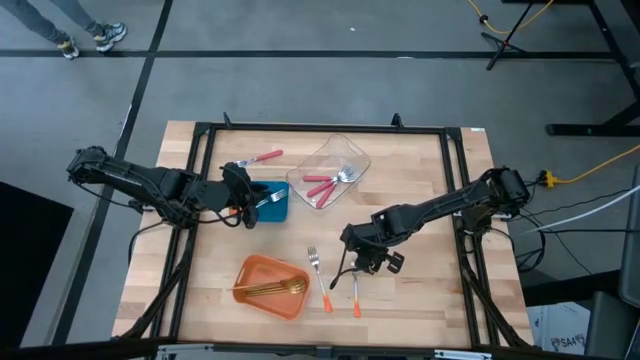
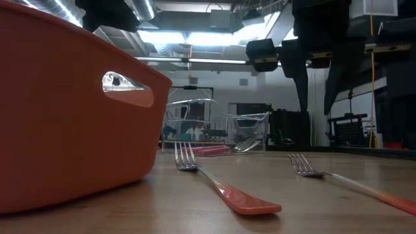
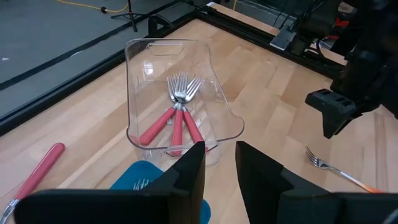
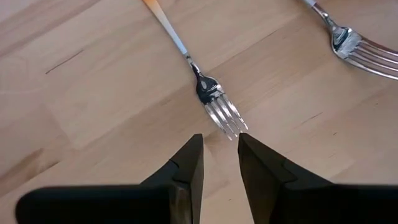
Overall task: Sort silverware by color (type)
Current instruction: Put the orange fork into the blue bin
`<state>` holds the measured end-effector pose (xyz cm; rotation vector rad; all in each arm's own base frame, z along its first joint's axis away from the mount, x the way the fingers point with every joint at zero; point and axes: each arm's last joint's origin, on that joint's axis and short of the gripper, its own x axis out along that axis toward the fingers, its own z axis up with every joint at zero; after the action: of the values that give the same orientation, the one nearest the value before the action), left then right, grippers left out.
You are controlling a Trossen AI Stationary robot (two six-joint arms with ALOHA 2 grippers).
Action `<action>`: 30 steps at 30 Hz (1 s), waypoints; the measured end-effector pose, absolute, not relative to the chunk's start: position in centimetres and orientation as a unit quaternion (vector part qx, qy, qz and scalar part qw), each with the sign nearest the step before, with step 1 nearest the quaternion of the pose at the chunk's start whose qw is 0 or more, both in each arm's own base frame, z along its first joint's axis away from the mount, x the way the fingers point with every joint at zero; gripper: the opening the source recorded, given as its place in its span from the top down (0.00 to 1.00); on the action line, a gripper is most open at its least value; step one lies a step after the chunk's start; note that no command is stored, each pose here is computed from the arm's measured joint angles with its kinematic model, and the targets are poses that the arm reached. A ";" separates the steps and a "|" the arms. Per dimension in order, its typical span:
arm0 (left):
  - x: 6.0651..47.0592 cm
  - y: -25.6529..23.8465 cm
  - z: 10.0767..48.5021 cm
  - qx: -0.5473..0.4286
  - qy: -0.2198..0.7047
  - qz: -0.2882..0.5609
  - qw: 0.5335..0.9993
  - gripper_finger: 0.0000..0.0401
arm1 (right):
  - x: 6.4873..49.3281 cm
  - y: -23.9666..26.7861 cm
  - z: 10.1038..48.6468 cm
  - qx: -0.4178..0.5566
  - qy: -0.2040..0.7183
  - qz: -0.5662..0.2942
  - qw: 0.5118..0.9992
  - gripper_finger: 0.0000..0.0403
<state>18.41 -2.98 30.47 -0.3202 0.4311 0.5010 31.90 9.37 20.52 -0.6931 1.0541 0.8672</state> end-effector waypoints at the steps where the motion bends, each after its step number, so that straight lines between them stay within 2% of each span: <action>1: 18.4 -3.0 30.5 -0.155 0.211 0.245 0.934 0.79 | 31.9 9.4 20.5 -0.314 0.477 0.393 0.721 0.77; 20: 18.4 -3.0 30.4 -0.157 0.218 0.232 0.935 0.79 | 32.4 9.9 20.5 -0.322 0.445 0.390 0.739 0.77; 26: 18.4 -3.1 30.4 -0.158 0.219 0.231 0.935 0.79 | 32.5 12.2 20.4 -0.339 0.405 0.409 0.744 0.77; 30: 18.4 -3.1 30.4 -0.160 0.222 0.224 0.935 0.79 | 32.2 14.5 19.1 -0.356 0.405 0.428 0.725 0.77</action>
<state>18.43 -3.10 30.39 -0.3266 0.4543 0.4583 32.23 14.49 19.09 -0.7858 0.8928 0.9440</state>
